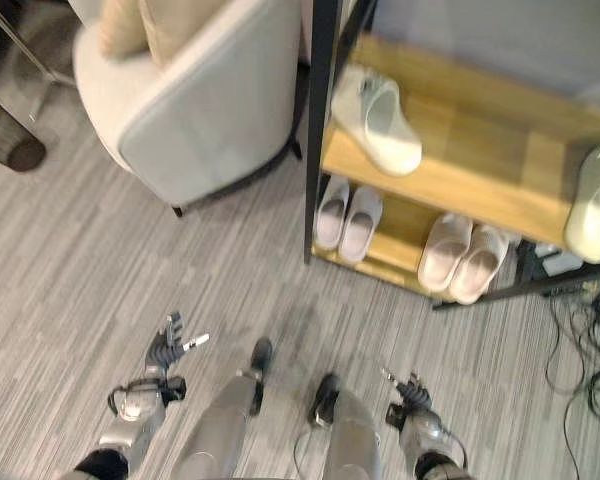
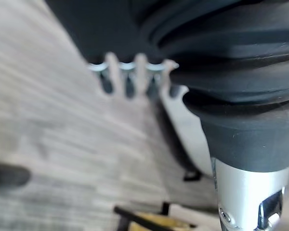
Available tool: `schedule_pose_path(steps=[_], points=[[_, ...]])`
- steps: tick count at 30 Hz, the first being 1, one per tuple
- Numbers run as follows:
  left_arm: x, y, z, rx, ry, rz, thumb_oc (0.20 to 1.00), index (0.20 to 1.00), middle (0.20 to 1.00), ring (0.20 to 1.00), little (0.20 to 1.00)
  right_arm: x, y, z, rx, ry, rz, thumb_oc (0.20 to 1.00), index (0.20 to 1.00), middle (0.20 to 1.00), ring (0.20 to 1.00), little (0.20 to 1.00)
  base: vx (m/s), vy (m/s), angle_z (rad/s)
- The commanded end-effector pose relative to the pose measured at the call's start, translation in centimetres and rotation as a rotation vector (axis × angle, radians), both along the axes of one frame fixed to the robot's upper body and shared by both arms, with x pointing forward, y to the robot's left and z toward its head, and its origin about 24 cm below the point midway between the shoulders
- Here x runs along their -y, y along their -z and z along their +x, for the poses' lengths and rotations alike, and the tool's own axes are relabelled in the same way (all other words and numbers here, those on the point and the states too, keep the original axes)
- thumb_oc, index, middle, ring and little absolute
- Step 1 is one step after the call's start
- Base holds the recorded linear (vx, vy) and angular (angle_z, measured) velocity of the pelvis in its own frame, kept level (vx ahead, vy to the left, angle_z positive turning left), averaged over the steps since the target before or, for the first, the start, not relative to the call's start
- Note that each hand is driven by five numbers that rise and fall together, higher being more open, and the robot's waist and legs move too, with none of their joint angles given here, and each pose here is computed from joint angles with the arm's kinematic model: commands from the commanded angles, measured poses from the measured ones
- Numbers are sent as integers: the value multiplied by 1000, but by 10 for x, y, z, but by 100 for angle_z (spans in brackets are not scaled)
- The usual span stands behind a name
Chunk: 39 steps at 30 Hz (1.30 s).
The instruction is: Arrange the slippers neatly on the shoe rack.
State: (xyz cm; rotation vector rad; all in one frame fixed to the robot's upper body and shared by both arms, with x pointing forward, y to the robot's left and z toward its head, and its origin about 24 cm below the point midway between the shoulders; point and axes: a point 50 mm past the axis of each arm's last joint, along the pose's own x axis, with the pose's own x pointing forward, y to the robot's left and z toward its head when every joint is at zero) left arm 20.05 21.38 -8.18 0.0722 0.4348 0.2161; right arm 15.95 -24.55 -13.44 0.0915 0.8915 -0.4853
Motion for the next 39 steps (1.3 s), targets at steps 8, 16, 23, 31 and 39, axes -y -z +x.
schedule_pose_path(steps=[8, 16, 23, 31, 39], points=[[49, 7, 1, -22, 200, -32, 1000, 1000, 1000, 1000, 1000, 0, 6, -19, -85, -249, -99, 1000, 1000, 1000, 1000, 1000, 16, -302, -19], [72, 2, 8, -2, 305, -13, 1000, 1000, 1000, 1000, 1000, -19, 14, -26, -109, -229, -50, 1000, 1000, 1000, 1000, 1000, 35, 140, -17], [79, -25, 33, 146, 371, 48, 1000, 1000, 1000, 1000, 1000, -37, 13, -18, -75, -302, -36, 1000, 1000, 1000, 1000, 1000, 15, -23, 28], [89, -89, 62, 431, 563, 256, 1000, 1000, 1000, 1000, 1000, -36, 13, -19, -98, -439, -80, 1000, 1000, 1000, 1000, 1000, 27, -109, 20], [39, -139, 127, 516, 322, 598, 1000, 1000, 1000, 1000, 1000, -50, 16, -29, -142, -681, -131, 1000, 1000, 1000, 1000, 1000, 118, -77, -11]])
